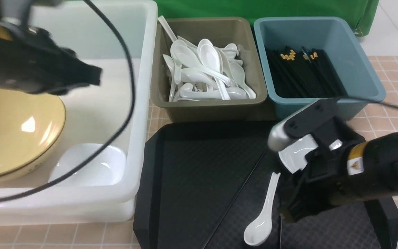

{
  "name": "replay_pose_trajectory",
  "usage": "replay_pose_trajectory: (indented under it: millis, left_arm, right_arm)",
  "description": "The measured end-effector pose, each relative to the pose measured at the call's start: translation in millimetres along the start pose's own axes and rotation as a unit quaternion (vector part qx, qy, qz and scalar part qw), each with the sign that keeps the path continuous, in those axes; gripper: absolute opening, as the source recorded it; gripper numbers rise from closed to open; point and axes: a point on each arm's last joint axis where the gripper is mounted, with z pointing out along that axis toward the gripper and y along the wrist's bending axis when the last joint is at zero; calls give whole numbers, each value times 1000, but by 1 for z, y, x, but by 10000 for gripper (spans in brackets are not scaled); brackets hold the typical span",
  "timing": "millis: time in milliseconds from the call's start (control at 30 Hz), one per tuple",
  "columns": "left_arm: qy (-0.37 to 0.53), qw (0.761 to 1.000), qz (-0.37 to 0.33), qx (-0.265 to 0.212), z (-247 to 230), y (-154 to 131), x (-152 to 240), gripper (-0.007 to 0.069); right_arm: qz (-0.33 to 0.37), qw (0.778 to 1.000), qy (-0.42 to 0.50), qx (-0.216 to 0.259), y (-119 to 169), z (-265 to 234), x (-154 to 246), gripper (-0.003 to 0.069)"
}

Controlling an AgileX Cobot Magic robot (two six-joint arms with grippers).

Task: On brown table put chopsticks spoon bowls plates into blue grey white boxes.
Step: 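Reach down and grasp the white spoon resting in the bowl with the right gripper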

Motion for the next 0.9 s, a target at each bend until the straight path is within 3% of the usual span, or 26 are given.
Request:
replay_pose_trajectory:
  millis: [200,367,567,767,900]
  left_arm:
    - [-90,995,49,-10,-75,-8,53,4]
    - [-131,987,66,-58,-92,-3,111,4]
    - [-121,988,42,-90,-79,5,157,4]
    - [-113,989,35,-92,-65,7,169,4]
    - [-135,986,35,-91,-64,7,167,4]
  right_arm:
    - [46,999,17,-1,-4,49,-3,388]
    - [55,998,16,9,-8,77,-2,390]
    - [65,998,6,16,-11,95,-4,289]
    - [61,998,-4,14,-11,92,-7,64]
    - [47,999,-8,8,-8,76,-11,59]
